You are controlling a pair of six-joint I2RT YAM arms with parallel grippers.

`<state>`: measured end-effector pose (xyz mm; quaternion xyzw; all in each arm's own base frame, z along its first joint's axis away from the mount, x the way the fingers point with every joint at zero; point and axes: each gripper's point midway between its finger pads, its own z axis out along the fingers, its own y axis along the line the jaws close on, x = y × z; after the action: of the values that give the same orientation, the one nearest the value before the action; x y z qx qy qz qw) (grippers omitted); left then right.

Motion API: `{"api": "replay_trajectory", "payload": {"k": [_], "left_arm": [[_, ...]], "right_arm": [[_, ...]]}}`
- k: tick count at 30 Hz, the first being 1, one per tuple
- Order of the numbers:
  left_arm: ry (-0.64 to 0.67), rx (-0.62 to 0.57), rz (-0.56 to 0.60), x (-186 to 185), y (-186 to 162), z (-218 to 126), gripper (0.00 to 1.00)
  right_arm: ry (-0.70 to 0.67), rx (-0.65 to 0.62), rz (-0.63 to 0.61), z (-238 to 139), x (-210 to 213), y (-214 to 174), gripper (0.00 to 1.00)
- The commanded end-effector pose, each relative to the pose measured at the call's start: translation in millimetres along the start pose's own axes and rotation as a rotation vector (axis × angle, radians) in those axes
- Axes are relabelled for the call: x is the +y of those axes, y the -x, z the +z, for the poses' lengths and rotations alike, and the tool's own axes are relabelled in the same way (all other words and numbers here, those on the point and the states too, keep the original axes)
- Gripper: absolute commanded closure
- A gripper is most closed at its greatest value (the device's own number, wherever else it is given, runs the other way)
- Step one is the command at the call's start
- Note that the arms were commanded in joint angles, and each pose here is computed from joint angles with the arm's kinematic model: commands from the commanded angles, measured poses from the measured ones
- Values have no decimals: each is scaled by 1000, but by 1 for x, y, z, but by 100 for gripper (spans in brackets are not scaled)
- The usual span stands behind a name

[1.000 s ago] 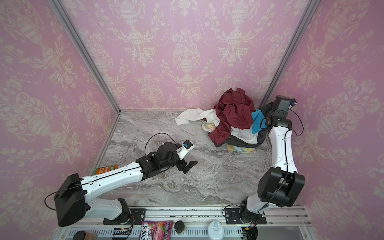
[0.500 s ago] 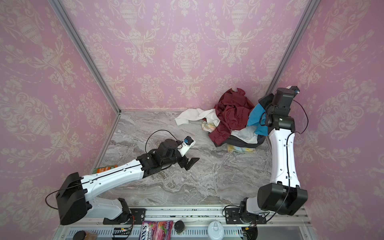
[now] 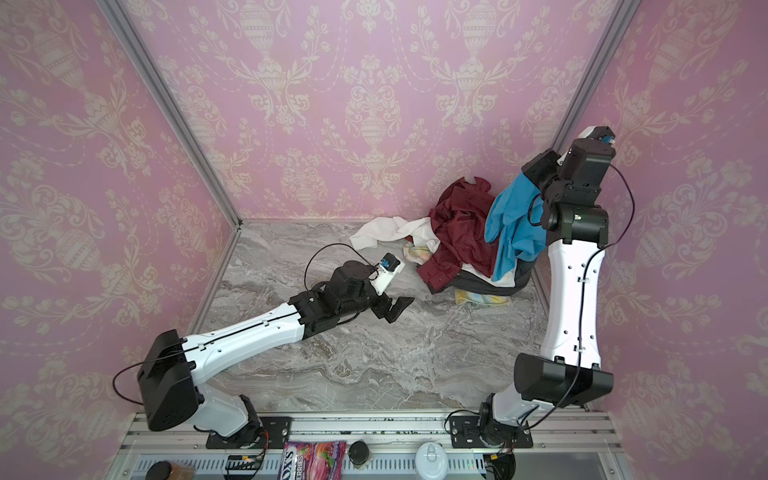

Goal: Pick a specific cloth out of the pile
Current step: 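Grasp the turquoise shirt with the right gripper and lift it up, then grasp the hanging turquoise shirt with the left gripper beside the right gripper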

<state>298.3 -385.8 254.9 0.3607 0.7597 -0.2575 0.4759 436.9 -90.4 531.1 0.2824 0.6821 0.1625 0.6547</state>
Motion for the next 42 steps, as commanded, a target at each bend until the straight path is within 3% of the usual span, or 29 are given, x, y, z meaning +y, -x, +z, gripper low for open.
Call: {"api": "replay_trajectory", "payload": {"k": [1,9,19,38,40,42], "left_arm": [[17,-42,38,0,26,7,1],[32,-146,56,2,78,32,1],[35,-306,43,1,129,51,1],[-137,-516,-53,-22,174,114,1],[-133,-513,-42,-22,172,122,3],[-130,-515,-40,-22,171,129,16]], "right_arm": [[117,-24,-34,-18,37,16,100],[237,-21,-79,-49,81,13,100],[304,42,-88,-70,101,-22,100],[343,167,-70,-65,107,-79,100],[348,173,-64,-65,108,-82,100],[355,189,-62,-65,110,-88,100]]}}
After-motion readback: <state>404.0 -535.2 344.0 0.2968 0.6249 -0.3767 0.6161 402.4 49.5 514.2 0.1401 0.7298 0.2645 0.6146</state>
